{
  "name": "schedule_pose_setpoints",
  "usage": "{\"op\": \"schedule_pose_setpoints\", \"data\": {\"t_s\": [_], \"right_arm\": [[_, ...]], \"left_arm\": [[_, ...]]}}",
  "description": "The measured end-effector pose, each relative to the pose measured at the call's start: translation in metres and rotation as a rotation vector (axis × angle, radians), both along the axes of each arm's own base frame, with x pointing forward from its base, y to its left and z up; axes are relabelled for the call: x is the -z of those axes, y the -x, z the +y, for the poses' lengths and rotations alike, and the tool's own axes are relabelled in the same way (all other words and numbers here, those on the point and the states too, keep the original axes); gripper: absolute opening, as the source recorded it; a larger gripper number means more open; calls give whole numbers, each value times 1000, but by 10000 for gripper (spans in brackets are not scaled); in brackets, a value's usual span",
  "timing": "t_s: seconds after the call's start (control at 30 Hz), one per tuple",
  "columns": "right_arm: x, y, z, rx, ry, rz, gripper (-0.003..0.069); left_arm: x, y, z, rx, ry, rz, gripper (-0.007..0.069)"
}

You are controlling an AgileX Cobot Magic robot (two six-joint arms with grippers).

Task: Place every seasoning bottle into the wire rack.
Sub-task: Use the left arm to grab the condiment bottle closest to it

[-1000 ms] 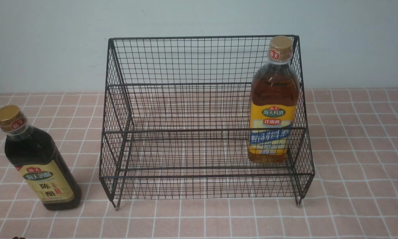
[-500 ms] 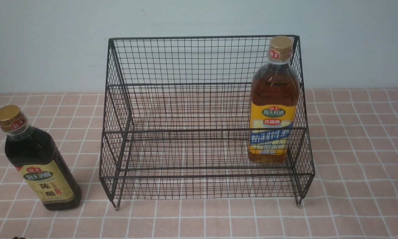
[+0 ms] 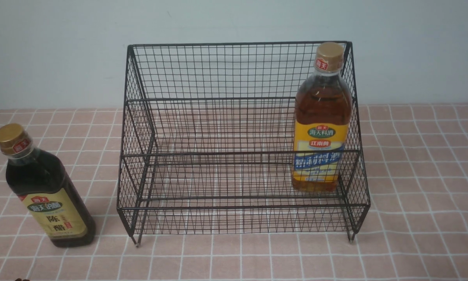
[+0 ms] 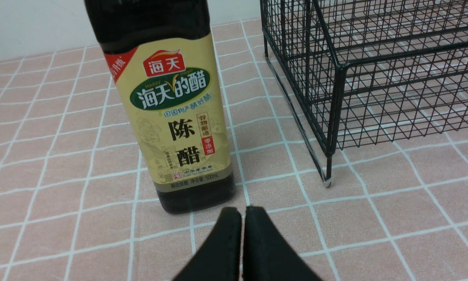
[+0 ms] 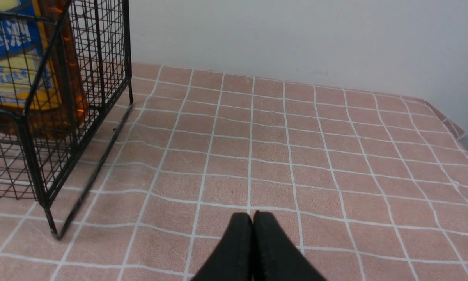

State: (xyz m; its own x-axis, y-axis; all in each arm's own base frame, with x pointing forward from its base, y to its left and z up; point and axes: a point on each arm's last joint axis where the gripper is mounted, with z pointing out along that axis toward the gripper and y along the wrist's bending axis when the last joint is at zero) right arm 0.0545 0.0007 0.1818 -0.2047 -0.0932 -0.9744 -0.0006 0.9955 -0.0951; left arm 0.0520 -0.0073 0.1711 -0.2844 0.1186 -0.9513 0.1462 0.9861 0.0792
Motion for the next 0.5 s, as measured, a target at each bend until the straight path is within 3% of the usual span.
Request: {"op": "schedule_pose_setpoints", "data": {"t_s": [0.5], "right_arm": [[0,0,0,2,-21,-1,-13]], "left_arm": [[0,0,0,0,0,0,-7]]}}
